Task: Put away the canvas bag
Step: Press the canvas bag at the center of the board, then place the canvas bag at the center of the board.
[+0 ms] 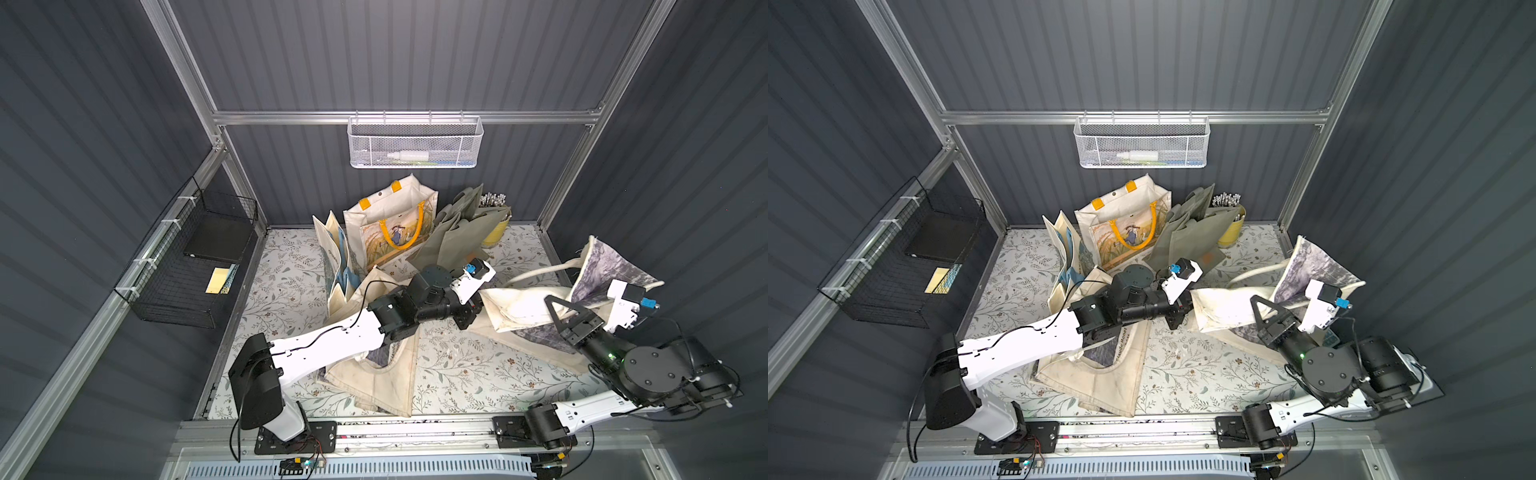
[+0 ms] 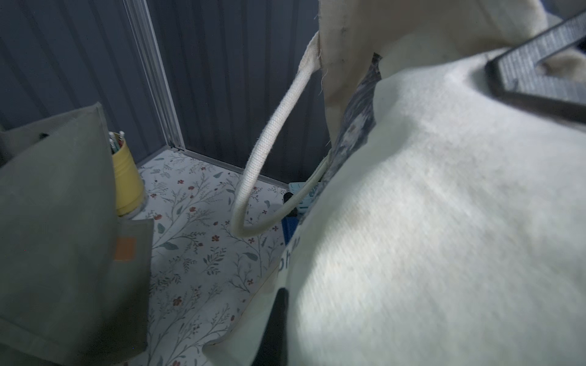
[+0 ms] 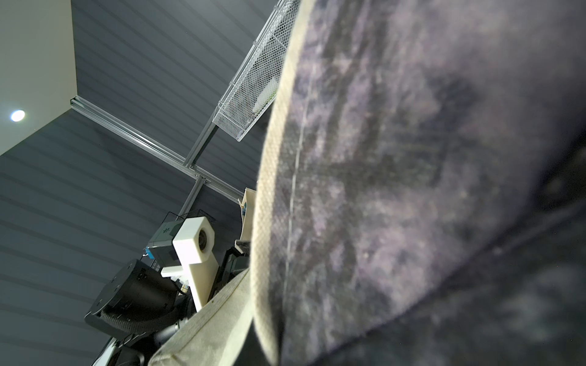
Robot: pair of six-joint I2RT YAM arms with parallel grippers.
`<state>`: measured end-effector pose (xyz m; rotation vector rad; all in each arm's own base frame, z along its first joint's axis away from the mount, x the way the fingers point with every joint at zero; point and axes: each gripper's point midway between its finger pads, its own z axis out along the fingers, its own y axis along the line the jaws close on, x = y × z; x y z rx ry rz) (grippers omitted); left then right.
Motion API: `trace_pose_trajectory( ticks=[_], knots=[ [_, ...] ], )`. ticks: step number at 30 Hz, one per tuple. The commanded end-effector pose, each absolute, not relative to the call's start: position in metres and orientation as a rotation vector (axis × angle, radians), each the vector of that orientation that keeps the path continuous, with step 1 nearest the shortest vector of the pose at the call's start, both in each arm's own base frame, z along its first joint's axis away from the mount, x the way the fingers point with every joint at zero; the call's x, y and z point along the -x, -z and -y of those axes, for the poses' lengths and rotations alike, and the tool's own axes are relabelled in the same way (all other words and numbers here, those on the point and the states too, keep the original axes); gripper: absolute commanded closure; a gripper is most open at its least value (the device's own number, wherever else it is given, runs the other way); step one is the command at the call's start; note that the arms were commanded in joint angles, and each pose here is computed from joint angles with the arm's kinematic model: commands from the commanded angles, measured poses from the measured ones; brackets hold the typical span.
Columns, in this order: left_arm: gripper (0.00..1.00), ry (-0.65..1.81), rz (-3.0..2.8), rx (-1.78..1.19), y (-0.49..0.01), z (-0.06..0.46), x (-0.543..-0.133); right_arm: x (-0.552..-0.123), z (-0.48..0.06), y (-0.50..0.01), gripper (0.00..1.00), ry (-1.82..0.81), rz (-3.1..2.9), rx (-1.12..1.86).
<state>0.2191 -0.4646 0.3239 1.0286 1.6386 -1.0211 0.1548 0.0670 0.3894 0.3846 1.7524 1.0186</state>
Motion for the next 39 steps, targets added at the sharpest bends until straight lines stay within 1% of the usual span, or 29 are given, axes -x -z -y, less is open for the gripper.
trace_pose_trajectory(
  ticks=[1, 3, 5, 11, 12, 14, 16, 20, 26, 33, 37, 39],
  knots=[
    [1.0, 1.136, -1.693, -0.873, -0.345, 0.456, -0.242, -0.155, -0.066, -0.384, 0.91, -1.031, -1.779, -0.343],
    [1.0, 1.17, -1.724, -0.857, -0.343, 0.456, -0.244, -0.155, -0.066, -0.388, 0.89, -1.043, -1.772, -0.33],
    [1.0, 1.232, -1.755, -0.844, -0.341, 0.454, -0.245, -0.156, -0.067, -0.392, 0.83, -1.066, -1.76, -0.312],
    [1.0, 1.306, -1.767, -0.841, -0.345, 0.444, -0.239, -0.158, -0.065, -0.394, 0.8, -1.096, -1.748, -0.284],
    [1.0, 1.319, -1.771, -0.832, -0.347, 0.443, -0.24, -0.158, -0.065, -0.395, 0.77, -1.092, -1.745, -0.28],
    [1.0, 1.343, -1.805, -0.816, -0.346, 0.44, -0.243, -0.159, -0.063, -0.397, 0.67, -1.081, -1.738, -0.275],
    [1.0, 1.381, -1.842, -0.803, -0.342, 0.439, -0.245, -0.16, -0.062, -0.398, 0.69, -1.074, -1.736, -0.267],
    [1.0, 1.506, -1.912, -0.792, -0.334, 0.434, -0.244, -0.159, -0.064, -0.398, 0.63, -1.063, -1.734, -0.259],
    [1.0, 1.613, -2.017, -0.772, -0.32, 0.43, -0.239, -0.158, -0.066, -0.409, 0.6, -1.033, -1.73, -0.223],
    [1.0, 1.68, -2.16, -0.675, -0.286, 0.421, -0.24, -0.158, -0.065, -0.416, 0.59, -1.018, -1.723, -0.207],
    [1.0, 1.679, -2.306, -0.635, -0.245, 0.41, -0.236, -0.158, -0.065, -0.416, 0.59, -1.016, -1.723, -0.207],
    [1.0, 1.683, -2.323, -0.624, -0.238, 0.407, -0.235, -0.159, -0.064, -0.416, 0.58, -1.019, -1.723, -0.208]
  ],
)
